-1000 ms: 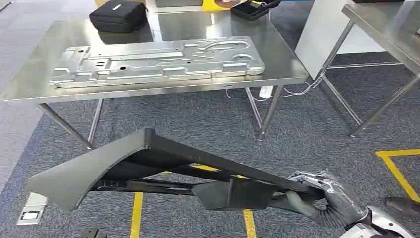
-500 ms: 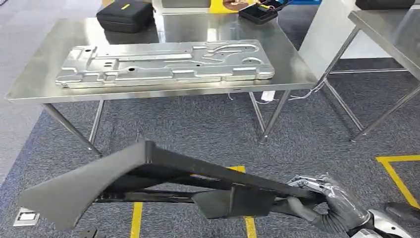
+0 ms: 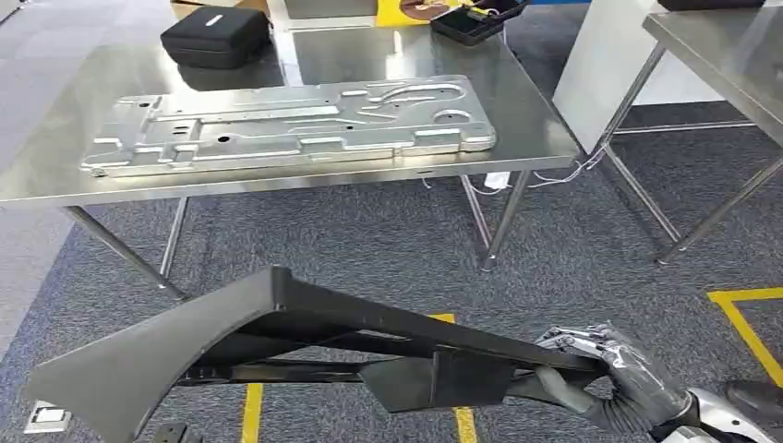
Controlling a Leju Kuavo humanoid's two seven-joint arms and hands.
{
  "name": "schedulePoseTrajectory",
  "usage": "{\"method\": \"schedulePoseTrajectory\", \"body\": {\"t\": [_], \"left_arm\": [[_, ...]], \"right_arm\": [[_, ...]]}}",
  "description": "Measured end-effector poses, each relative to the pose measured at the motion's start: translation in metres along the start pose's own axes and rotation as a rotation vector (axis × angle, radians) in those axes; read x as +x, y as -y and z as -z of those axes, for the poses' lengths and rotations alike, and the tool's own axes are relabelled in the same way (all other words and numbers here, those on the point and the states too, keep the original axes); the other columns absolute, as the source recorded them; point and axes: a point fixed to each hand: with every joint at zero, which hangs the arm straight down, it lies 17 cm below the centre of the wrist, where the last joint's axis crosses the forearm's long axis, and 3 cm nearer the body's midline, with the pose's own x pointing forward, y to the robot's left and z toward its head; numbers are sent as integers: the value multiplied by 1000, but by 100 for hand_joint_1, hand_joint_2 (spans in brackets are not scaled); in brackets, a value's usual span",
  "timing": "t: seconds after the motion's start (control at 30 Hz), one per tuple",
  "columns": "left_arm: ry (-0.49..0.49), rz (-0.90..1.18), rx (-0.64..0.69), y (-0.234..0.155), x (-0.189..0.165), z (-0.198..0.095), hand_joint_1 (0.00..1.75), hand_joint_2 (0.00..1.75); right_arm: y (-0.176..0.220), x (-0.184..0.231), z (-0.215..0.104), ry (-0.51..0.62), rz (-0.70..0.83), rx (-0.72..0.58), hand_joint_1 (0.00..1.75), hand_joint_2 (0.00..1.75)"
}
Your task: Take the parts from the cabinet and place them on the table.
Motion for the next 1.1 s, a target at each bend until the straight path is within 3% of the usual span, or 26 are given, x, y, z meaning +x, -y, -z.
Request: {"method": "schedulePoseTrajectory", "body": {"t": [1.1], "left_arm": [[0, 1, 9, -6, -3, -1, 0, 175]], "right_arm": [[-3, 3, 3, 30, 27, 0, 175, 175]]}}
